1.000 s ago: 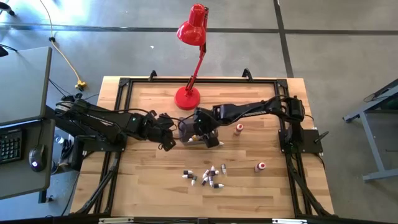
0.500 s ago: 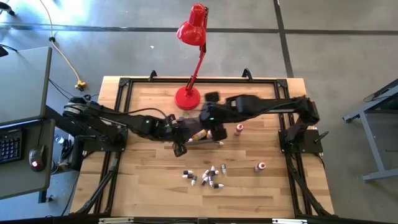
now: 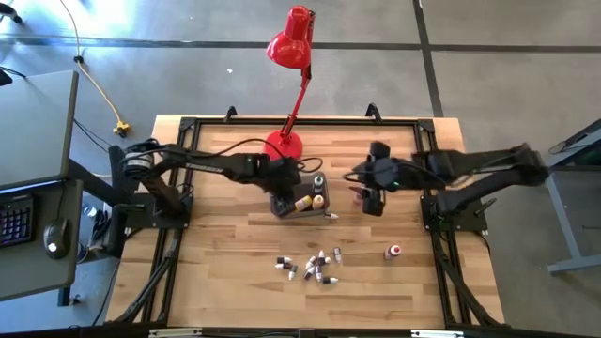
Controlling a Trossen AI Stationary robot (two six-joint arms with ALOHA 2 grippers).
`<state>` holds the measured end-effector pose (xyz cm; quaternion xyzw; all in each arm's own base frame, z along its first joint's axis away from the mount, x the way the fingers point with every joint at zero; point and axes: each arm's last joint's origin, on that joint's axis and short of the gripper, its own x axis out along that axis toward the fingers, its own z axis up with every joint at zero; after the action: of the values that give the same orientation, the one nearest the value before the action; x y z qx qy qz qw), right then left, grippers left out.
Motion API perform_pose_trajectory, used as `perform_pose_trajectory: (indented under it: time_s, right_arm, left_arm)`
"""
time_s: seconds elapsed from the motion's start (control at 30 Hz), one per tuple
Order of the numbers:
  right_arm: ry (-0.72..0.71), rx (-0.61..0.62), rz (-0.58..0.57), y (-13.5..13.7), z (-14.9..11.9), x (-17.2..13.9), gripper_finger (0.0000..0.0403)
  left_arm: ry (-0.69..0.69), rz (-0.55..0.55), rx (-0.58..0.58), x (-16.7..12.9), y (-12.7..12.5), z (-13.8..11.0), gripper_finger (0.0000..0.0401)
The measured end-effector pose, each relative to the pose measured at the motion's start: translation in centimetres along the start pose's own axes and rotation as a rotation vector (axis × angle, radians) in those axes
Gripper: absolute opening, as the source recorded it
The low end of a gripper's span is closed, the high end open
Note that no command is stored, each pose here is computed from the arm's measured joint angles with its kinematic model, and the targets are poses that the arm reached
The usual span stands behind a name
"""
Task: Pick & Place food coloring
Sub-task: Adjust the large yellow food coloring bottle in the black bin
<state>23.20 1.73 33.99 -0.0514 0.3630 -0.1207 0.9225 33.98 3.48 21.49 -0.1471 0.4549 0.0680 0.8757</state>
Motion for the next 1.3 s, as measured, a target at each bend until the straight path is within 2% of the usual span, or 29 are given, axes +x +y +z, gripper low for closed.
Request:
perform_pose_trajectory:
  time_s: [0.1,0.2,0.4,0.5,0.67,1.0,1.13,1.3]
  right_arm:
    - [-0.142,0.039,0.007,0.6,-3.1,1.1,0.0236]
    - [-0.257,0.057,0.034,1.3,-6.0,2.4,0.0236]
    - [-0.357,0.053,0.047,1.7,-10.6,4.3,0.0236]
    - [-0.399,0.005,0.021,1.3,-10.9,3.9,0.0236]
    - [-0.495,0.049,-0.001,0.8,-10.1,2.7,0.0236]
    - [-0.502,0.066,0.031,0.8,-10.1,2.5,0.0236]
    - [-0.501,0.066,0.031,0.8,-10.2,2.5,0.0236]
    - [-0.502,0.066,0.034,0.8,-10.1,2.5,0.0236]
  left_arm:
    - [0.019,-0.030,-0.006,0.8,0.4,0.0,0.0139]
    - [0.049,0.001,-0.006,1.3,0.5,-0.4,0.0162]
    - [0.079,-0.001,-0.006,2.0,0.3,-0.7,0.0214]
    - [0.110,-0.008,-0.042,2.6,0.4,-1.1,0.0223]
    - [0.140,-0.002,-0.052,3.6,0.5,-1.3,0.0225]
    - [0.198,0.003,-0.063,4.2,0.8,-1.9,0.0225]
    - [0.192,0.118,-0.043,4.6,1.4,-2.1,0.0225]
    - [0.201,0.153,-0.051,4.0,1.8,-1.4,0.0225]
